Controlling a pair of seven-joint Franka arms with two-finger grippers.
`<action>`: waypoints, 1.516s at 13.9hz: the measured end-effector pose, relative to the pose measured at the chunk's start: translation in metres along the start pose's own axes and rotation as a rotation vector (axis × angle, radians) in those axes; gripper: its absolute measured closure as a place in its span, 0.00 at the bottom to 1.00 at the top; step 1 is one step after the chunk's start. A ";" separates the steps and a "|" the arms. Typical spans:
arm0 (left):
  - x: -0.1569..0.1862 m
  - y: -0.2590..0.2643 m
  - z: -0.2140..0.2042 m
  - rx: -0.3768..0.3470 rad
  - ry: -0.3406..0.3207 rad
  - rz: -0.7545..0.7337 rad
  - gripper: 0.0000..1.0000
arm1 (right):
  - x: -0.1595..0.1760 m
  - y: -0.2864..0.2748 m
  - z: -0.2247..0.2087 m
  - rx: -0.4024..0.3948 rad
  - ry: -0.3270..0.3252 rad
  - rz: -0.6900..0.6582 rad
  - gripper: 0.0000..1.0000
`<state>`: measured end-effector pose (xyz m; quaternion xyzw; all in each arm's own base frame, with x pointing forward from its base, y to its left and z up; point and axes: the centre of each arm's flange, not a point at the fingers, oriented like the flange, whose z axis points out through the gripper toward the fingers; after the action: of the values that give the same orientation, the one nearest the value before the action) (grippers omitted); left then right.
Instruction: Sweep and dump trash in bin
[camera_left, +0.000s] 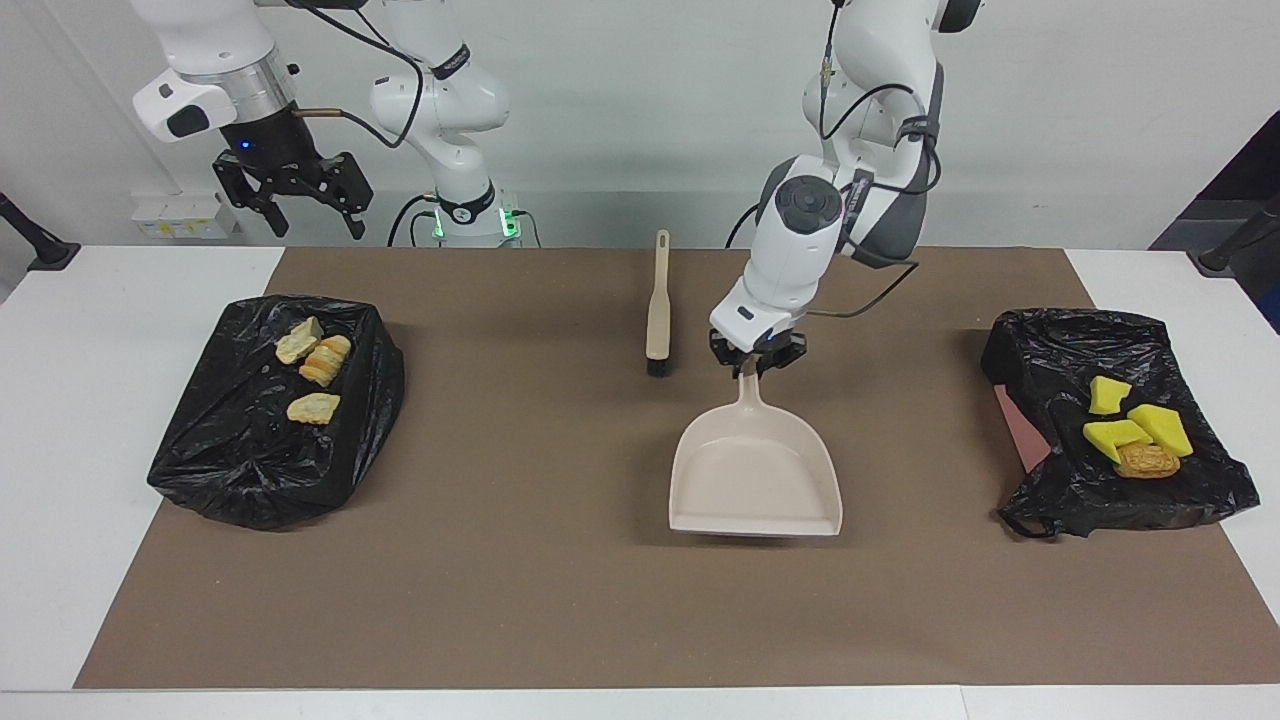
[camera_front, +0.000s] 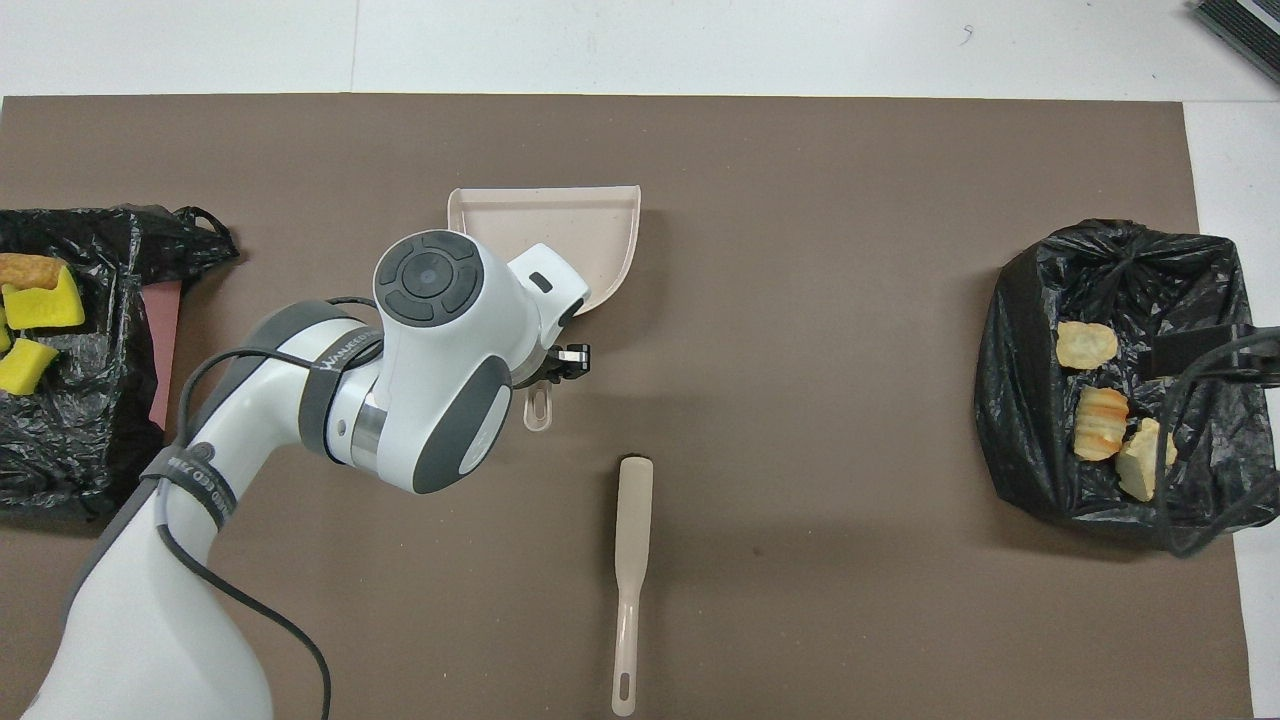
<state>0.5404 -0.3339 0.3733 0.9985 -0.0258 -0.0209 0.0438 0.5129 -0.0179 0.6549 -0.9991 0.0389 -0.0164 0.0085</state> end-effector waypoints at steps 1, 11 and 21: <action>0.000 0.008 0.010 0.002 -0.004 -0.026 0.69 | 0.000 0.000 0.000 0.000 0.000 0.000 0.00; 0.023 0.010 -0.030 -0.027 0.080 -0.127 0.00 | 0.000 0.000 0.000 0.000 0.000 0.000 0.00; 0.039 -0.172 -0.152 -0.010 0.072 0.003 0.00 | 0.000 0.000 0.000 0.000 -0.001 0.000 0.00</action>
<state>0.5944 -0.1516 0.5079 0.9983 -0.0258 0.0149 0.0497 0.5129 -0.0180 0.6547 -0.9991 0.0390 -0.0162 0.0085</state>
